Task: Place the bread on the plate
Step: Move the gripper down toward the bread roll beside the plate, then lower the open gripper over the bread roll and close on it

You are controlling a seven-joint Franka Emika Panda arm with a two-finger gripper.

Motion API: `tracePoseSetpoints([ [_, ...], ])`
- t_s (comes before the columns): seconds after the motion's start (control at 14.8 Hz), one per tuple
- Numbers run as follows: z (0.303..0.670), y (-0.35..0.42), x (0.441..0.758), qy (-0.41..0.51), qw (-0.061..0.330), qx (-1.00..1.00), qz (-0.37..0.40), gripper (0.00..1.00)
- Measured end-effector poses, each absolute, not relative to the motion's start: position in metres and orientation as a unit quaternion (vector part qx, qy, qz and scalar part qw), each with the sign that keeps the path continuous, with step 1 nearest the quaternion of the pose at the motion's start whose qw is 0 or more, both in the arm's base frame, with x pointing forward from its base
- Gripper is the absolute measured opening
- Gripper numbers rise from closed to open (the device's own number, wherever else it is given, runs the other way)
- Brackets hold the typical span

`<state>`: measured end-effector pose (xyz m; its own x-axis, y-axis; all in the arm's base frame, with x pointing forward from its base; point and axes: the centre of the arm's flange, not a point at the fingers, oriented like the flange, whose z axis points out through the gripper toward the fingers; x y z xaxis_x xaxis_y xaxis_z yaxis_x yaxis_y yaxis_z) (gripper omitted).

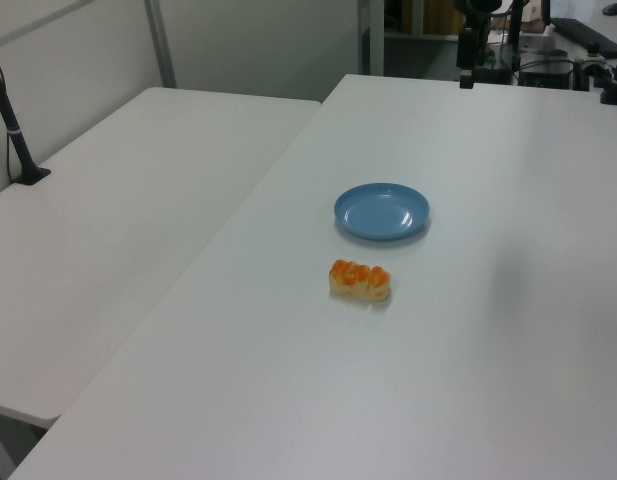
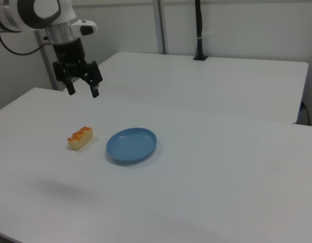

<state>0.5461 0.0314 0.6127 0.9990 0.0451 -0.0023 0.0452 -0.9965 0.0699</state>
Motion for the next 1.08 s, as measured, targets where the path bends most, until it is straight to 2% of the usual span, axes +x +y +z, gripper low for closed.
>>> tracePoseSetpoints([
  [0.54,0.605,0.047,0.549,0.031,0.015,0.999,-0.008,1.00],
  [0.88,0.592,0.109,0.561,0.005,0.000,1.000,0.008,1.00],
  [1.08,0.566,0.164,0.576,-0.014,-0.010,0.999,0.029,1.00],
])
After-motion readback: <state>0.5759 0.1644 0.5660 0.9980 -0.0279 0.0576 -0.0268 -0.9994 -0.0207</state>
